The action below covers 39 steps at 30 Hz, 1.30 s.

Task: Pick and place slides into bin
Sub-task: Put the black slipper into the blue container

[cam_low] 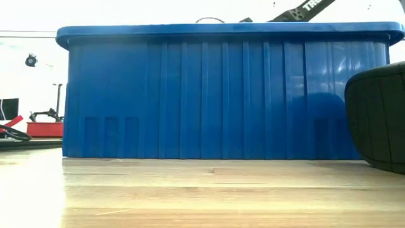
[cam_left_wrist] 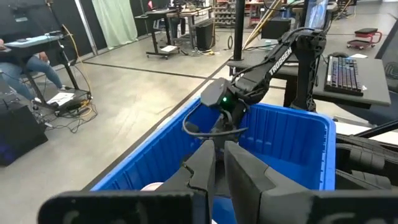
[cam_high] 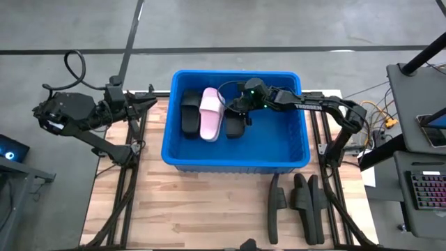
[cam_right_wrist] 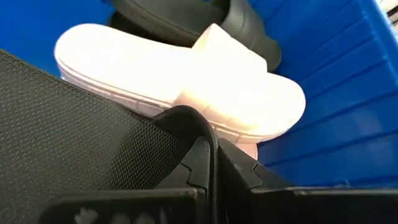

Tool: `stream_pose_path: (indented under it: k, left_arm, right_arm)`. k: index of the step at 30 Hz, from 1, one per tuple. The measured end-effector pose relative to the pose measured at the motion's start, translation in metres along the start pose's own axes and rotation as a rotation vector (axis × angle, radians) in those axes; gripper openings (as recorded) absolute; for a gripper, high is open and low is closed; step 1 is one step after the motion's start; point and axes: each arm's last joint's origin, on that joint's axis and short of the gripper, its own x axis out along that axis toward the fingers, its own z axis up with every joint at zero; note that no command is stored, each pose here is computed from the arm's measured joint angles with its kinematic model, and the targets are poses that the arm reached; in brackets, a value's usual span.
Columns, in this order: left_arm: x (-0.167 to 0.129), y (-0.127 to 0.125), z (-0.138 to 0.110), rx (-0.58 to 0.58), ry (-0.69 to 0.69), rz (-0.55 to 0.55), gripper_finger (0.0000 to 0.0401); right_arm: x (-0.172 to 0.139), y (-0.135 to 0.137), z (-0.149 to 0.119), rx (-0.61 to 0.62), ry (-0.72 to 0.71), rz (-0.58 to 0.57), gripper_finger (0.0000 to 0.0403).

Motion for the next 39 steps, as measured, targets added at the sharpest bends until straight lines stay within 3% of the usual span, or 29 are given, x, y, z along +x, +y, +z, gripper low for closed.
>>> stream_pose_path:
  k: [8, 16, 23, 30, 39]
  left_arm:
    - [0.009, -0.01, -0.001, 0.025, 0.023, 0.004, 0.0022]
    - [0.013, -0.014, -0.002, 0.035, 0.031, 0.006, 0.0022]
    - [0.01, -0.011, -0.001, 0.026, 0.023, 0.008, 0.0022]
    - [0.009, -0.01, 0.0, 0.023, 0.02, 0.008, 0.0022]
    - [0.01, -0.011, -0.001, 0.027, 0.024, 0.008, 0.0022]
  right_arm:
    - [0.018, -0.006, -0.014, -0.047, 0.028, -0.059, 0.0013]
    - [0.038, -0.004, -0.035, 0.027, 0.09, -0.03, 0.0013]
    - [0.04, -0.004, -0.038, 0.052, 0.099, -0.032, 0.0023]
    - [0.039, -0.003, -0.039, 0.066, 0.115, -0.018, 0.0105]
    - [0.034, -0.006, -0.029, 0.271, 0.158, 0.009, 0.0244]
